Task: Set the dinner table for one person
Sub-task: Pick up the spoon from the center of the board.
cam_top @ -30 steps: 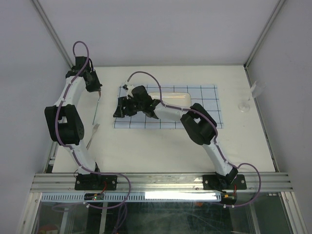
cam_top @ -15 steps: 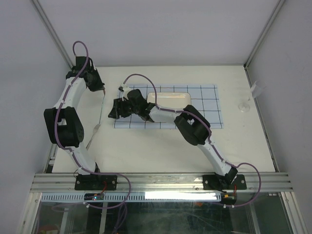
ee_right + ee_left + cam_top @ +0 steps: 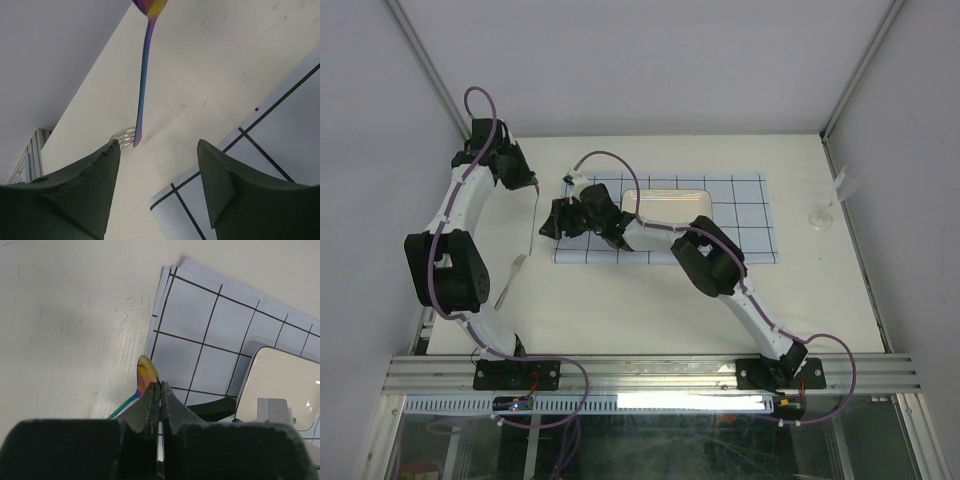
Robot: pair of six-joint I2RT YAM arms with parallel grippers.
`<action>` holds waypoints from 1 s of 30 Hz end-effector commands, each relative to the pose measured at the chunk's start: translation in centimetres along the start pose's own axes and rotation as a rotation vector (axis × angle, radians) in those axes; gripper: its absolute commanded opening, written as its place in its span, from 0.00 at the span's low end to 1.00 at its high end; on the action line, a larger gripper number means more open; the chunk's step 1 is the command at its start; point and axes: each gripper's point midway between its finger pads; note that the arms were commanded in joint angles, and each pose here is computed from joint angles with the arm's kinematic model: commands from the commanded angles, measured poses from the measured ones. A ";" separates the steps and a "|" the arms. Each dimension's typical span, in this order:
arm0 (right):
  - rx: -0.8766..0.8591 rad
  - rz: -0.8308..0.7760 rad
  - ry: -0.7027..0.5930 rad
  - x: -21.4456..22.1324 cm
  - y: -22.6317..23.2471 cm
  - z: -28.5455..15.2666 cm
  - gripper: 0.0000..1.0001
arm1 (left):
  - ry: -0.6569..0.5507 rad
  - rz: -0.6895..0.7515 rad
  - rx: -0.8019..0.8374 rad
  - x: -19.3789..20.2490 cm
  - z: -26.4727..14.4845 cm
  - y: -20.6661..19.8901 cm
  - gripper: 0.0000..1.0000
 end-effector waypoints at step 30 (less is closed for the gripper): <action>-0.089 -0.017 -0.203 -5.8 2.6 2.2 0.42 | -0.064 -0.036 0.153 -0.3 -2.6 -5.0 0.00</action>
Point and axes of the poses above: each gripper's point midway between its finger pads, its own z axis out along the fingers, its own y axis along the line the jaws close on, x = y × z
